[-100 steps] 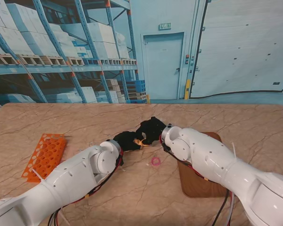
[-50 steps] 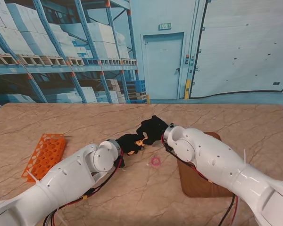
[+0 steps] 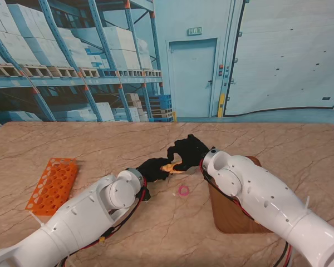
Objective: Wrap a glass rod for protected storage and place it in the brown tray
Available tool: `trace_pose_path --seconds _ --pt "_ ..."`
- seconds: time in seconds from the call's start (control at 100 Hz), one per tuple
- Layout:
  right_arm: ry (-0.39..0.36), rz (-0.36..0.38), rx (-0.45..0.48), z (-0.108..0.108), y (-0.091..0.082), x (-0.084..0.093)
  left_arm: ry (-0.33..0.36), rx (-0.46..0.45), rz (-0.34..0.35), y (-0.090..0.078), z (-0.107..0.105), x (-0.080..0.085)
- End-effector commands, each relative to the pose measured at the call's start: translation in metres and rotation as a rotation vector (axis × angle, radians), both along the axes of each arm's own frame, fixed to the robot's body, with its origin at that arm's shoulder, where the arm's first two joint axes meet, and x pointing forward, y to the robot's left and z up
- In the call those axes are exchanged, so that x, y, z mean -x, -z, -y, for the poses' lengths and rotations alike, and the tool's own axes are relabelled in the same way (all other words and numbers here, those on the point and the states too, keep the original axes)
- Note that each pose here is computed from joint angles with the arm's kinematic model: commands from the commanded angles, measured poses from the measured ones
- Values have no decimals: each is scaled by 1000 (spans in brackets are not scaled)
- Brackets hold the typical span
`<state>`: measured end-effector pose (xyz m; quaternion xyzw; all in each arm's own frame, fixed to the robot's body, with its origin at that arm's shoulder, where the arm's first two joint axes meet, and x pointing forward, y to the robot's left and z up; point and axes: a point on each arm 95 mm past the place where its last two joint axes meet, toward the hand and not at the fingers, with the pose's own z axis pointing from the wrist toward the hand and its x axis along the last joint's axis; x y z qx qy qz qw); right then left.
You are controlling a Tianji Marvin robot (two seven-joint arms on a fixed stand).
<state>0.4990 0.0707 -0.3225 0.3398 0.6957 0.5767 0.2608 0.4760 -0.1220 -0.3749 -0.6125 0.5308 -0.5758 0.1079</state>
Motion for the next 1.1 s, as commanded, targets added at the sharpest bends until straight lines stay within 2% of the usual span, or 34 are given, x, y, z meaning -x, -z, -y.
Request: trace_pose_path --seconds 0.0,0.43,0.87,1.09 --pt "-5 4 0 2 2 4 24 14 14 -2 6 6" --pt "19 22 -3 17 -4 9 69 37 49 -11 5 18" --pt "-9 -39 13 13 -3 9 43 77 83 -13 8 18" --pt "-23 2 -11 11 -8 9 30 79 67 -14 8 20"
